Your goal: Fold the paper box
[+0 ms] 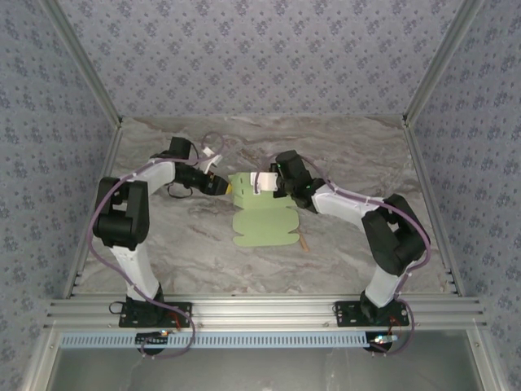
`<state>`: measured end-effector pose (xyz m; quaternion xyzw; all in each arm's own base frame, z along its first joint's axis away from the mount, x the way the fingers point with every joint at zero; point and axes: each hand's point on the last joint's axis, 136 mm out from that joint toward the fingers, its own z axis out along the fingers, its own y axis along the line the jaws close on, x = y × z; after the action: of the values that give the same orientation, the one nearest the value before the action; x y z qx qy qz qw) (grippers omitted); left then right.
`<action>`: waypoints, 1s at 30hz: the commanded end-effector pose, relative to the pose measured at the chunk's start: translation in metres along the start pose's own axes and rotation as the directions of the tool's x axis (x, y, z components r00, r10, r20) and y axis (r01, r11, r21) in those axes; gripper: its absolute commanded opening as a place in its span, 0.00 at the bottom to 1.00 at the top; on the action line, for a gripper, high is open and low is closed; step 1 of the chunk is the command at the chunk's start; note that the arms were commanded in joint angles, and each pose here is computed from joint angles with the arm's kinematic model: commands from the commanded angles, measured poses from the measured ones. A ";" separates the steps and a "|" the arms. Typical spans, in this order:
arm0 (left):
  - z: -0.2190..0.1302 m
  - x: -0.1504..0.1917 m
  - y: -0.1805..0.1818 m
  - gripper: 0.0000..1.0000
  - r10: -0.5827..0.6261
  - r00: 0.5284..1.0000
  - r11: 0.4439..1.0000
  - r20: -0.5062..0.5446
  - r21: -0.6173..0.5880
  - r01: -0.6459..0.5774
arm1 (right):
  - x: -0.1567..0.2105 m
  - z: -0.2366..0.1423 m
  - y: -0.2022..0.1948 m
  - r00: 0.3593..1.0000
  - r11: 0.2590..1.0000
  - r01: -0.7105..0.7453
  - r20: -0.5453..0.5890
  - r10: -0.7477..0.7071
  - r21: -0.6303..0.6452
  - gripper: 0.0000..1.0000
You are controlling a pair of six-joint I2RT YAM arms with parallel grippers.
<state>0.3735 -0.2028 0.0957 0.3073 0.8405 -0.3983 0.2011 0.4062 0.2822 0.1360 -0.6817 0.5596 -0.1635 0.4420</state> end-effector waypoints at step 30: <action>-0.060 -0.013 -0.001 0.54 0.173 0.981 0.980 0.092 -0.116 -0.162 | -0.009 -0.008 -0.010 0.979 0.973 0.191 0.042 -0.198 0.128 0.00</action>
<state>0.3722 -0.1697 0.1417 0.3378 0.8167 -0.3719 0.2840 0.4061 0.2851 0.1427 -0.7055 0.4826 -0.2157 0.4720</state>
